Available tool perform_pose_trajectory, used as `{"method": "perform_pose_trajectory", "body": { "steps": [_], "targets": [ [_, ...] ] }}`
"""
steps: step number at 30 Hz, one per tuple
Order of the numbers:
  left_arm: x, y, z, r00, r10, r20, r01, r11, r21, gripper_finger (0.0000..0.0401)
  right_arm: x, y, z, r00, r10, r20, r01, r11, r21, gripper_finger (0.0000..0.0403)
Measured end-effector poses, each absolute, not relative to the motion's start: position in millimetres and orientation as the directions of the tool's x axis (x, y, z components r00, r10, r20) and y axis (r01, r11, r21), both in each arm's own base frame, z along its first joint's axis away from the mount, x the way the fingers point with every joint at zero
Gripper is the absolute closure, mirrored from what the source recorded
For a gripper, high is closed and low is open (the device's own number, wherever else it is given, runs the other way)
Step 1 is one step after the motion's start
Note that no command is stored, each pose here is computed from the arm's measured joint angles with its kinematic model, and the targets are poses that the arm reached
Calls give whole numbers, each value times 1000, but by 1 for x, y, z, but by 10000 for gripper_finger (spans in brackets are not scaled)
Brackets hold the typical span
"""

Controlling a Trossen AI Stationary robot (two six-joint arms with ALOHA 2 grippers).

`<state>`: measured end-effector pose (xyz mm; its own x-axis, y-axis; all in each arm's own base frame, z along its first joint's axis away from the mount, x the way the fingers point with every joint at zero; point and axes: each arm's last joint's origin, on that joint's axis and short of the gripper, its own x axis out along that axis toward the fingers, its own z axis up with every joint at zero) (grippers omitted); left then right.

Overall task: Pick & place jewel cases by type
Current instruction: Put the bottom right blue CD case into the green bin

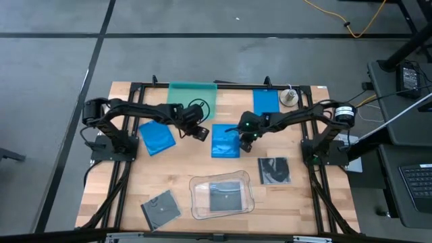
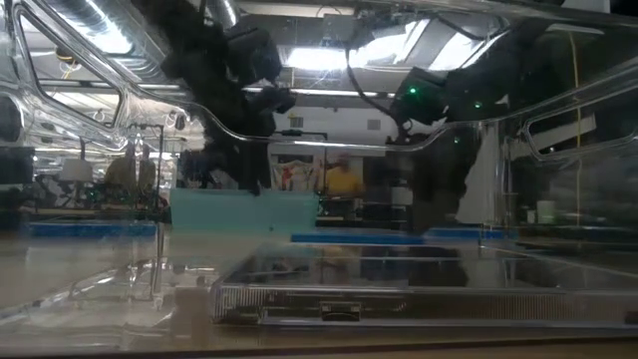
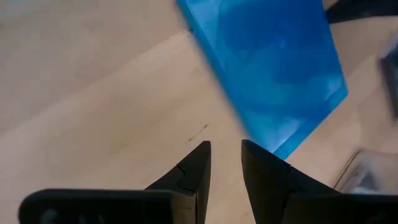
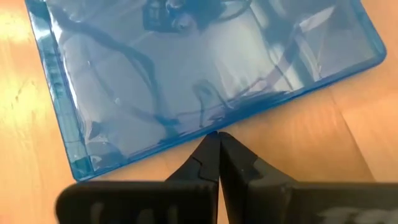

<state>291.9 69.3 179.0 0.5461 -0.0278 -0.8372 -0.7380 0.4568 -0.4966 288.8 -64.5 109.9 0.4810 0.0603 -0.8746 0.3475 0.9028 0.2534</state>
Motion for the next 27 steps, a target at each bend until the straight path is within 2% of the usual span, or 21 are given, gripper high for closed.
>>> {"method": "perform_pose_trajectory", "body": {
  "steps": [6,13,18,22,27],
  "targets": [
    [286,60,158,595,-5,-804,-737,397,-548,291,306,-68,109,494,76,-866,310,915,257,396],
    [281,49,144,638,10,-770,-721,357,-594,223,324,-71,107,509,97,-855,273,924,268,396],
    [278,47,138,630,35,-776,-740,329,-586,182,330,-72,105,517,110,-849,262,924,279,396],
    [279,47,128,601,34,-799,-766,312,-562,171,330,-72,104,522,112,-846,258,924,282,396],
    [288,48,117,632,26,-775,-745,298,-597,173,330,-72,104,521,116,-845,256,924,285,396]
  ]
}}
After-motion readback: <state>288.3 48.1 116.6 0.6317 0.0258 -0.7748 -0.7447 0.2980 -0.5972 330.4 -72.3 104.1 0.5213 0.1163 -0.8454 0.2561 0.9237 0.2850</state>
